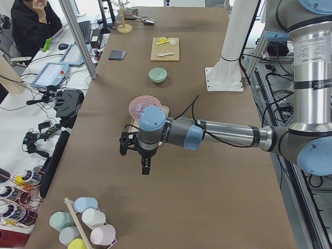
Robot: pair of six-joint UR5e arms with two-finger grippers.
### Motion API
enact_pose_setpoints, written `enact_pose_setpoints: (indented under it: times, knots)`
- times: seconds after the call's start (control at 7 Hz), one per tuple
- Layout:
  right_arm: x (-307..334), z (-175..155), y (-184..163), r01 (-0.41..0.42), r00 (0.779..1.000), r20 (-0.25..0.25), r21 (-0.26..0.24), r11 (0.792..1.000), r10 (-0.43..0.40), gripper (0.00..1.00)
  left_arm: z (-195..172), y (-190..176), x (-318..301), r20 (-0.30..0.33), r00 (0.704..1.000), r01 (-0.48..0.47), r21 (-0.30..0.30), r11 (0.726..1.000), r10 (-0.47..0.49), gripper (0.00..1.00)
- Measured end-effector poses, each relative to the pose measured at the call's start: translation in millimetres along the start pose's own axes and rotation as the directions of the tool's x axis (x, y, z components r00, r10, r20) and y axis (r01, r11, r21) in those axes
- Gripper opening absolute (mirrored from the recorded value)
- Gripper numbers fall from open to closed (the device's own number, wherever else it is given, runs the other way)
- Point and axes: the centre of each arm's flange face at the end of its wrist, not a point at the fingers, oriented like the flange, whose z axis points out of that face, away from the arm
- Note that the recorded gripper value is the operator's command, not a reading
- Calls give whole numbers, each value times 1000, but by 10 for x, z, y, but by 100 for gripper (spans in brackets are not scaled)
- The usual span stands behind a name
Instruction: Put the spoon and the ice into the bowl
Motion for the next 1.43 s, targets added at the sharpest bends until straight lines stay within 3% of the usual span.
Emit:
enact_pose_setpoints:
  times: [1.43]
  knots:
    - [-39,19,-9,5,1000,8,-5,1000,-5,100,19,-6,-11,1,1000,2,-1,1000,-2,98]
